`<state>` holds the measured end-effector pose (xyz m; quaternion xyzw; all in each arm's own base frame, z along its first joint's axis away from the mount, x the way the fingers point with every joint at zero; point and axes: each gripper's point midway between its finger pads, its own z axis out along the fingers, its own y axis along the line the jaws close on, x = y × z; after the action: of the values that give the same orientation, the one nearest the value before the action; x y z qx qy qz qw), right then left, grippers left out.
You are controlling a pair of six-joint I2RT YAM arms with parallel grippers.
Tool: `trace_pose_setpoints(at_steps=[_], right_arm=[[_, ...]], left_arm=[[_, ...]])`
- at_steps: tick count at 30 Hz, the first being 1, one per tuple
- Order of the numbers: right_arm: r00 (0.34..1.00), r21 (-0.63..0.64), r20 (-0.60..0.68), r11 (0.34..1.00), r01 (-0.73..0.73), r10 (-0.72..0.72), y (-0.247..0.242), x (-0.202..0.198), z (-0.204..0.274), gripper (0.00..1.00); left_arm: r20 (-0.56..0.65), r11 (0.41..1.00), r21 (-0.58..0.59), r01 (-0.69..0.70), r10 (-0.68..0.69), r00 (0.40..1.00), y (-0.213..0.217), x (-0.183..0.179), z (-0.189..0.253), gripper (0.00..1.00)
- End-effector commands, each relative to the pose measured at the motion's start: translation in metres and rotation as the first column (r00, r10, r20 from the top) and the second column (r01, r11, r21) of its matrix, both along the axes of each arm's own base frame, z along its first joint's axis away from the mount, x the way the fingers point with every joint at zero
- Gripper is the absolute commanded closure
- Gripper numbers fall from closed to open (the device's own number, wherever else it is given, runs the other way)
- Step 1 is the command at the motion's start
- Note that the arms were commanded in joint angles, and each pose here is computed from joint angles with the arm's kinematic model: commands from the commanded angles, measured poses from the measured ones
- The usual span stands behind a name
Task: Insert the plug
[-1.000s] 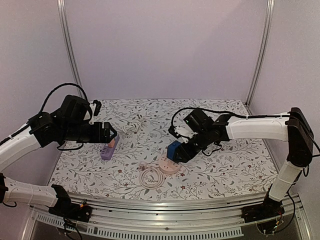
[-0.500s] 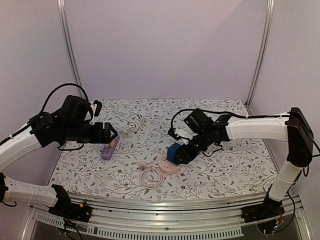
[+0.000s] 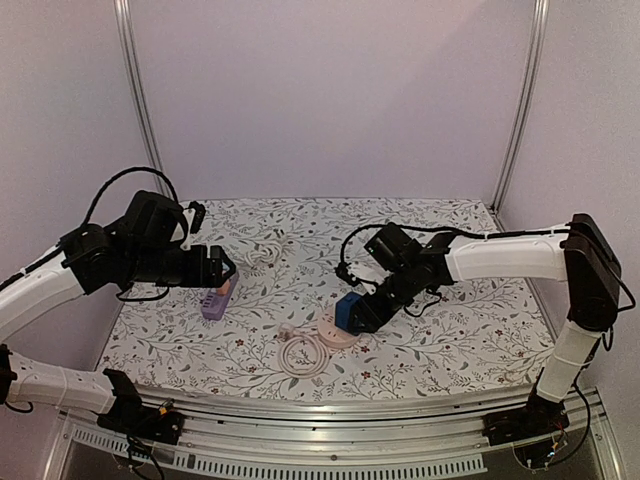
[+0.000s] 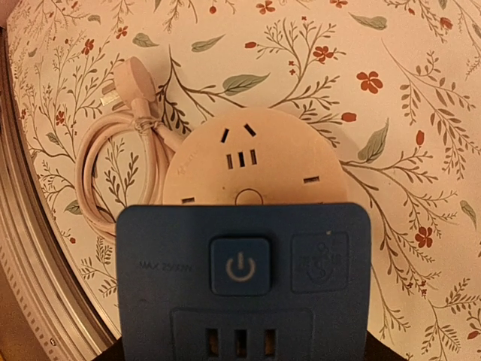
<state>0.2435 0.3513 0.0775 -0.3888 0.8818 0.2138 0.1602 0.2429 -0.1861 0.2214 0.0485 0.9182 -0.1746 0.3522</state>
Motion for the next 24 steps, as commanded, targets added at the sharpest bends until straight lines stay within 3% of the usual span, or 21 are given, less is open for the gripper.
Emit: trace_pose_setpoints(at_steps=[1,24], right_arm=[[1.000,-0.018,0.006,1.000,0.000,0.000,-0.003,0.003,-0.008,1.00],[0.996,-0.066,0.050,0.995,0.072,-0.069,-0.005,0.021,-0.013,1.00]], left_arm=[[-0.004,1.000,0.016,0.001,-0.001,1.000,-0.002,0.000,-0.006,0.17],[-0.004,1.000,0.017,0.001,-0.001,1.000,-0.003,0.000,-0.007,0.17]])
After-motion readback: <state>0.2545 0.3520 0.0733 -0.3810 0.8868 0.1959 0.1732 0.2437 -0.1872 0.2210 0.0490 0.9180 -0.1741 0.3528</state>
